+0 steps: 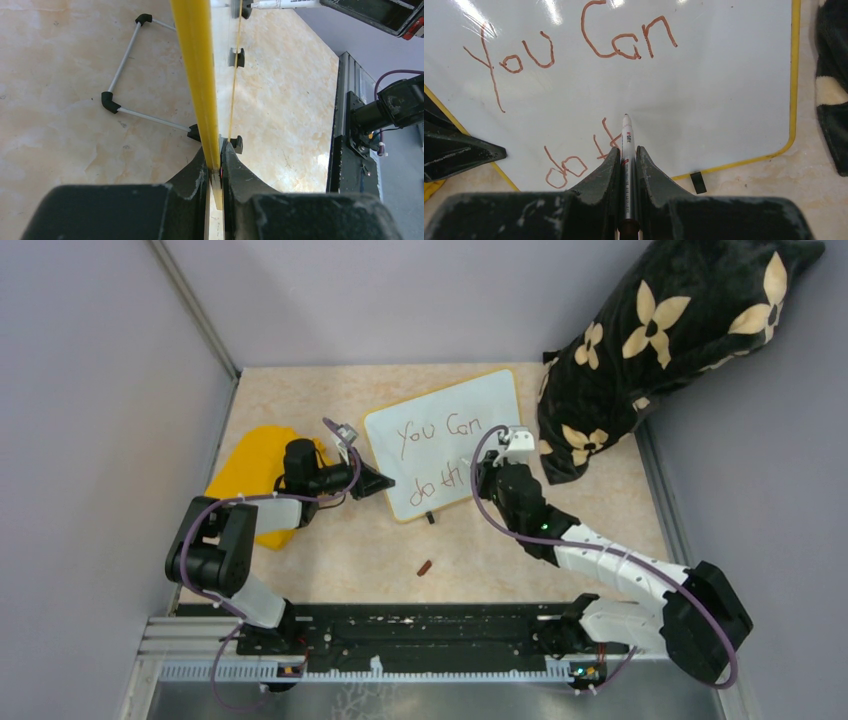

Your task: Write a sentence on the whiteboard

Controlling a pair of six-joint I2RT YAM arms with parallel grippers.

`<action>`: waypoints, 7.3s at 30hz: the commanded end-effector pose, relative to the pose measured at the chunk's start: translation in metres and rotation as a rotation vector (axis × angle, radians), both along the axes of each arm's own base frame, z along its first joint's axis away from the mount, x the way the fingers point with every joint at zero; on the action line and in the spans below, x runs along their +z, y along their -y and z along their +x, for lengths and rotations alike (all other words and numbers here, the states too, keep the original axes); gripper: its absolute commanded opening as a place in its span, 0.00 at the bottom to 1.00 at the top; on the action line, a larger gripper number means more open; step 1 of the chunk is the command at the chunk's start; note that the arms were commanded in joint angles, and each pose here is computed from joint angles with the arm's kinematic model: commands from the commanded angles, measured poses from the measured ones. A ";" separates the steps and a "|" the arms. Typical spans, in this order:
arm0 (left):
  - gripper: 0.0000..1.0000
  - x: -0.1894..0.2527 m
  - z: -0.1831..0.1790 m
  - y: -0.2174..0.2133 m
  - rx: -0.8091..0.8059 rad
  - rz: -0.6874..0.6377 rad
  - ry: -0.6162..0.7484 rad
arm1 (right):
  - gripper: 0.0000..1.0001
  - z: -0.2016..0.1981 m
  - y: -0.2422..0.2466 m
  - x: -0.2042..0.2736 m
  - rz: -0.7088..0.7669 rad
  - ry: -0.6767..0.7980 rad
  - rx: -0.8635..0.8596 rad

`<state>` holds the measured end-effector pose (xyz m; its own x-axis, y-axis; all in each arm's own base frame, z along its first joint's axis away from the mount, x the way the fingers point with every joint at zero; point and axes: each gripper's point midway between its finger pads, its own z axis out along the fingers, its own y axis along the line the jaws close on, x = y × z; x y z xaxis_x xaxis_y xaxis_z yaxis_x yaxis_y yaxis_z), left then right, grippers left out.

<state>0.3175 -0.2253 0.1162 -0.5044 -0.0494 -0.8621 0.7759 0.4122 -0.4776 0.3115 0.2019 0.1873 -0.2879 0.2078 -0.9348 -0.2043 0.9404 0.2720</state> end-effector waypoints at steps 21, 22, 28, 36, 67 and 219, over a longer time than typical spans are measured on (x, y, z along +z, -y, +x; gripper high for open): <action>0.00 -0.037 -0.008 -0.003 0.013 0.099 -0.056 | 0.00 0.016 0.002 0.007 0.046 -0.005 -0.037; 0.00 -0.037 -0.008 -0.003 0.013 0.099 -0.056 | 0.00 0.016 0.003 0.006 0.046 -0.007 -0.040; 0.00 -0.037 -0.008 -0.003 0.014 0.099 -0.056 | 0.00 0.013 0.007 0.001 0.037 -0.019 -0.048; 0.00 -0.037 -0.008 -0.003 0.014 0.099 -0.057 | 0.00 0.009 0.003 0.017 0.080 0.007 -0.020; 0.00 -0.038 -0.009 -0.003 0.013 0.103 -0.060 | 0.00 0.004 0.010 -0.006 0.026 -0.038 -0.027; 0.00 -0.039 -0.012 0.003 -0.001 0.132 -0.049 | 0.00 0.006 0.046 -0.051 -0.060 -0.174 -0.131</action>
<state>0.3176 -0.2329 0.1178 -0.4888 -0.0256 -0.8720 0.7853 0.4226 -0.4526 0.3126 0.1573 0.1343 -0.4244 0.1916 -0.8850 -0.0357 0.9731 0.2278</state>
